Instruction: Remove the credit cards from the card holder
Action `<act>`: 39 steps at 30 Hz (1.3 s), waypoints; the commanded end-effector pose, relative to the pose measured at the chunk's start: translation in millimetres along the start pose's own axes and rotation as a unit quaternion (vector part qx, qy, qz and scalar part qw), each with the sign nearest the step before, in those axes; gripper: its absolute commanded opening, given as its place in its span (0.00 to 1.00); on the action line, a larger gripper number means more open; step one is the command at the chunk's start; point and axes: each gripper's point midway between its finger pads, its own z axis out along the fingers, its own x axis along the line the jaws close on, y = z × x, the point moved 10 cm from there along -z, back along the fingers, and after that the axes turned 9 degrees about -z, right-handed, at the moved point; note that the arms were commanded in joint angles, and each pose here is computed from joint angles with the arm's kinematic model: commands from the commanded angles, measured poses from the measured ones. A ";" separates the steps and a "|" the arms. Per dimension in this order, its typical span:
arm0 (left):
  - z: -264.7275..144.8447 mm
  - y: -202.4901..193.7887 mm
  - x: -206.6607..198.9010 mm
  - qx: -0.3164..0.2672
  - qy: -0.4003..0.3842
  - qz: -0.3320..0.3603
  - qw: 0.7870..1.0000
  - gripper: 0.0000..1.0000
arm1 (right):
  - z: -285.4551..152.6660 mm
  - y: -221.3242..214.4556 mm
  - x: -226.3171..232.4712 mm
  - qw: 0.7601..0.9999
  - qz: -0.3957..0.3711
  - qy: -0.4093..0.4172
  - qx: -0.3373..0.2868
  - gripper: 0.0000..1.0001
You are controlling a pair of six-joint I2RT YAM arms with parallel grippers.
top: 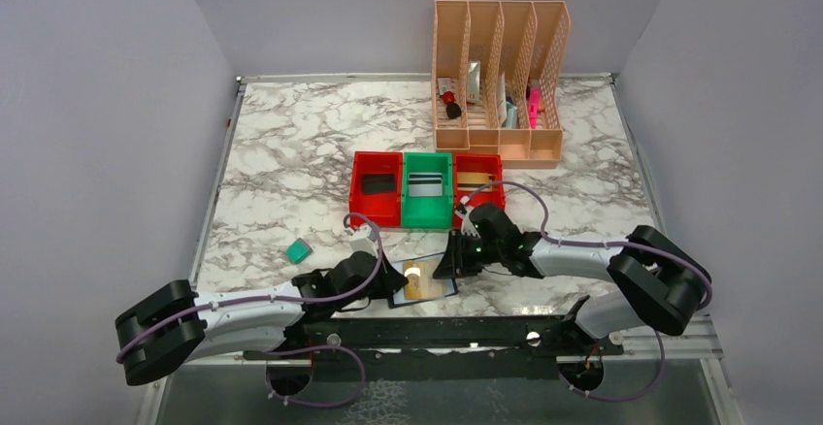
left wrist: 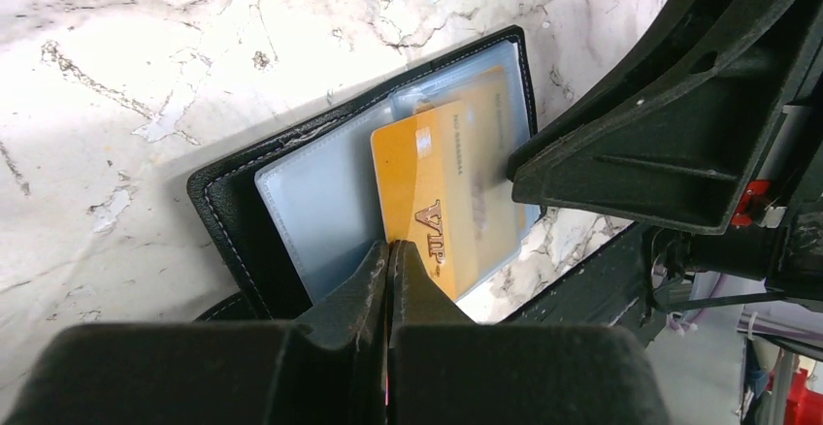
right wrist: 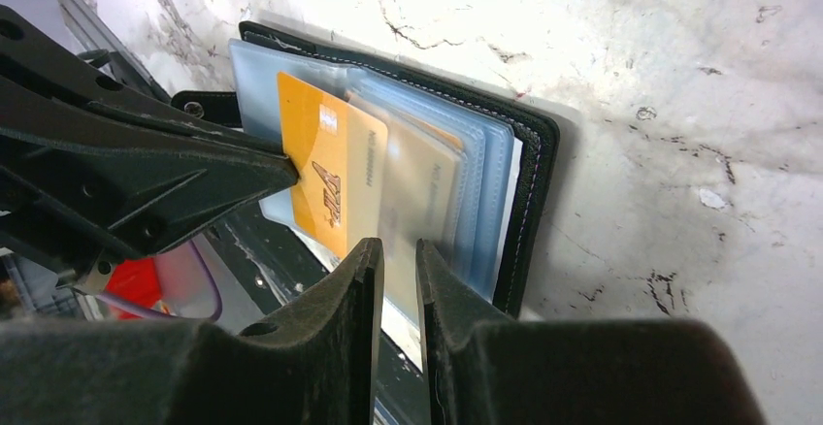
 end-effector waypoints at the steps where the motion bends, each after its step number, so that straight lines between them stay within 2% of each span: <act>1: -1.6 -0.5 4.6 -0.003 0.012 0.012 1.000 0.00 | -4.6 -1.4 -4.1 1.000 -0.019 -0.024 0.003 0.25; 6: 0.5 -1.3 -2.1 0.004 -0.016 0.006 1.000 0.00 | -17.8 12.6 17.4 0.997 -0.071 0.029 -0.027 0.29; 10: 2.8 -1.1 -5.5 0.006 -0.019 0.006 1.000 0.00 | -14.4 16.8 28.9 0.994 -0.090 0.061 -0.016 0.31; 17: 1.5 -1.5 -3.6 0.007 -0.012 0.005 1.000 0.01 | 11.3 2.1 6.0 0.999 -0.035 -0.010 0.030 0.32; 19: -0.3 -0.9 -4.2 0.004 -0.020 0.002 1.000 0.04 | 12.7 -5.2 1.5 0.999 -0.027 -0.004 0.034 0.32; 24: -2.5 -1.9 -10.5 0.014 -0.063 0.010 0.998 0.23 | 17.8 -15.5 -8.3 0.999 -0.003 -0.018 0.046 0.32; 27: -1.7 -4.7 -10.7 0.033 -0.063 0.018 0.997 0.30 | 18.7 -20.6 -13.2 0.999 0.010 -0.027 0.045 0.30; 39: 2.0 -12.6 -4.2 0.050 -0.076 -0.012 0.996 0.41 | 21.1 -31.4 -19.7 0.998 0.028 -0.020 0.056 0.26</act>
